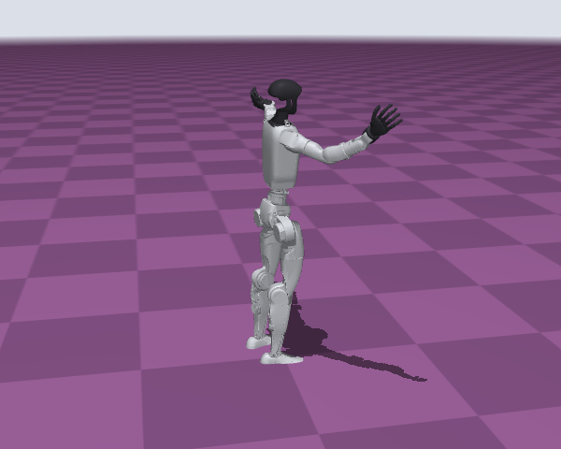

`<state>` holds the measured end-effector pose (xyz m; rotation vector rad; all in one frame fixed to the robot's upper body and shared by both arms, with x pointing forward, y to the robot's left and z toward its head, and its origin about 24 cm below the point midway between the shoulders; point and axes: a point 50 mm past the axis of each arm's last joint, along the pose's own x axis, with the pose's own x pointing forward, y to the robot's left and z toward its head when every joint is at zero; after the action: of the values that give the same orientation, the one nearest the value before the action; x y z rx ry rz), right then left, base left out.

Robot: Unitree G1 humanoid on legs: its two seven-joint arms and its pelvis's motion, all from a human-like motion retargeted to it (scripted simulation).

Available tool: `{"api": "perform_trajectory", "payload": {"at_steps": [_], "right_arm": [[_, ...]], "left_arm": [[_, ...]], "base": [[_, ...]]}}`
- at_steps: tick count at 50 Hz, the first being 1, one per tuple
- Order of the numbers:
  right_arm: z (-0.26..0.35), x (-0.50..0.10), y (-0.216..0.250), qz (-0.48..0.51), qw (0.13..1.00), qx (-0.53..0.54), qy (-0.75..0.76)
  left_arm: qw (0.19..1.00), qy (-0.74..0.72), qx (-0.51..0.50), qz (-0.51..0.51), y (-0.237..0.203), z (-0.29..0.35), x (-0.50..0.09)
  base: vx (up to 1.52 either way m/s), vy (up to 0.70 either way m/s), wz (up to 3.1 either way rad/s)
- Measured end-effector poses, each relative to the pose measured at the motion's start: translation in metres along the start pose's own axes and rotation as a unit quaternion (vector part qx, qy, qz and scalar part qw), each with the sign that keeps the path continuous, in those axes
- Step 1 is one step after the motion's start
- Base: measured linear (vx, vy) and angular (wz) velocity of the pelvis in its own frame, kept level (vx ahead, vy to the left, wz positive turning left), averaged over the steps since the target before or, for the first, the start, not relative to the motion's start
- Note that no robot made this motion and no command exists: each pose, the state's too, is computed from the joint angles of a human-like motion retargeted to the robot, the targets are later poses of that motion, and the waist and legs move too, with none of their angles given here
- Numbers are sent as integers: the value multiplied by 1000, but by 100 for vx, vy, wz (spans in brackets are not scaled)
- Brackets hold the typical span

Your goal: Upper body actions

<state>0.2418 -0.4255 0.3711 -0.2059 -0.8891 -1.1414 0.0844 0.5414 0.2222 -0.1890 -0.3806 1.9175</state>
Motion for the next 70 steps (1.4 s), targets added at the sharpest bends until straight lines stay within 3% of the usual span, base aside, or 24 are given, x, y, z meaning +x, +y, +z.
{"api": "perform_trajectory", "payload": {"at_steps": [5,9,15,18,23,27,30,33,35,38,41,44,50,56,62,65,70], "right_arm": [[93,-12,63,40,962,-116,-244],[157,-46,100,29,883,-170,-437],[203,-104,141,9,754,-198,-626],[203,-114,149,-11,741,-190,-644],[168,-80,135,-21,797,-231,-557],[110,-37,99,-17,870,-292,-397],[54,-12,57,2,920,-315,-232],[4,-2,18,40,953,-291,-76],[-25,-3,-8,46,970,-236,30],[-50,-11,-34,1,986,-85,140],[-43,-13,-42,-91,988,41,116],[-18,-14,-28,-145,987,52,36],[69,-29,58,19,987,-7,-157],[156,-84,122,80,882,-118,-449],[204,-134,155,7,738,-211,-641],[207,-143,162,-3,722,-201,-662],[187,-102,142,-20,773,-229,-591]], "left_arm": [[963,-224,46,-146,-85,82,-54],[867,-438,63,-229,-138,142,-140],[682,-688,9,-246,-155,185,-268],[629,-743,-23,-226,-151,187,-300],[669,-714,23,-205,-157,175,-267],[769,-601,119,-182,-152,153,-186],[875,-433,155,-151,-124,119,-111],[971,-171,81,-145,-90,68,-57],[982,-30,-16,-185,-72,41,-36],[972,39,-162,-164,-41,25,-14],[975,-7,-213,-67,-12,28,-2],[978,-71,-177,-79,-17,44,-7],[921,-271,-112,-257,-94,114,-85],[755,-549,-39,-357,-148,167,-233],[543,-800,90,-239,-157,183,-334],[520,-836,97,-145,-156,185,-347],[594,-779,111,-166,-161,182,-308]], "base": [[0,0,0],[0,0,0],[3,-1,2],[7,-2,-17],[1,-1,-4],[0,0,0],[0,0,0],[0,0,0],[0,0,0],[0,0,0],[0,0,0],[0,0,0],[3,1,2],[7,-1,9],[6,-2,2],[6,-6,-3],[-3,-1,-1]]}}
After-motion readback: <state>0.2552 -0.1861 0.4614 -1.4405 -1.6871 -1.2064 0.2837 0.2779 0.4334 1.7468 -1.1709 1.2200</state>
